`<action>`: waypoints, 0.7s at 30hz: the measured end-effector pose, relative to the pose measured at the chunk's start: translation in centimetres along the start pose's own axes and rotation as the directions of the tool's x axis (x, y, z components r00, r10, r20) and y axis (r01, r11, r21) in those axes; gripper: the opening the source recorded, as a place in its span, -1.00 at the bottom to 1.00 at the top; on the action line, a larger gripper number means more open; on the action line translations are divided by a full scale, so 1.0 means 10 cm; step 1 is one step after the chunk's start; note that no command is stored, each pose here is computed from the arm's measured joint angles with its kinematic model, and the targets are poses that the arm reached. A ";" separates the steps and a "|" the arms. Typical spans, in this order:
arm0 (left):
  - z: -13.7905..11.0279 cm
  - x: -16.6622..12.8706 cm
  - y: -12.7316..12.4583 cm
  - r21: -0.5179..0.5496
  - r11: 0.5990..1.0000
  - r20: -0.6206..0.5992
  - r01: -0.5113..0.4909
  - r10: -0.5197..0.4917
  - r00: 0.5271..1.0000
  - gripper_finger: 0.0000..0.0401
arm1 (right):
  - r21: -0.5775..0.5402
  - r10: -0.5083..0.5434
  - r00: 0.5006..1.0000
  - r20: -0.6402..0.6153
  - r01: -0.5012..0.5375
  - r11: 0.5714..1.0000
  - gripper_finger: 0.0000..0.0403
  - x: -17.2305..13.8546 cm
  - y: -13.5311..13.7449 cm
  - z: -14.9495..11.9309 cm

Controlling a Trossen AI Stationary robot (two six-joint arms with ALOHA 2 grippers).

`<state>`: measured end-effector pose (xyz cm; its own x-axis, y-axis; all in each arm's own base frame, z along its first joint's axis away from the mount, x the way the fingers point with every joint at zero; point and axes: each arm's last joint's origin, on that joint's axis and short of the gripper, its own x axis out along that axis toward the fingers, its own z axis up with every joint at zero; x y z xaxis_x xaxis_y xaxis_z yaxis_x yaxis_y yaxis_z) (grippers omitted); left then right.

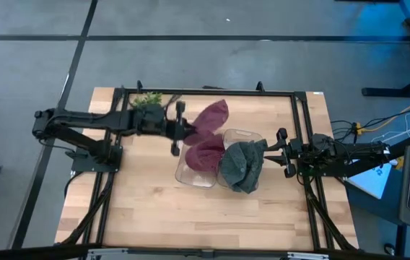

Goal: Pick & Place hat
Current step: Put the red cap into the left transparent bin

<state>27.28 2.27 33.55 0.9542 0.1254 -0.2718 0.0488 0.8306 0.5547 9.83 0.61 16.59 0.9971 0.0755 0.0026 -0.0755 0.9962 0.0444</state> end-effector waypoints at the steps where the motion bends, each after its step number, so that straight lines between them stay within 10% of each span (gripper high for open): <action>1: 0.04 0.00 -0.05 0.011 1.000 0.002 0.004 -0.004 1.000 -0.98 | 0.000 0.000 1.000 0.000 0.000 1.000 -0.35 0.00 0.00 0.00; 21: 0.33 -0.01 -0.72 0.088 0.996 -0.043 -0.003 0.007 0.999 -0.98 | 0.000 0.000 1.000 0.000 0.000 1.000 -0.35 0.00 0.00 0.00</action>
<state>27.87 -5.52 32.21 0.9409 0.1541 -0.3017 0.0720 0.7791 0.6227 9.83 0.61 16.60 0.9971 0.0755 0.0028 -0.0755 0.9962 0.0440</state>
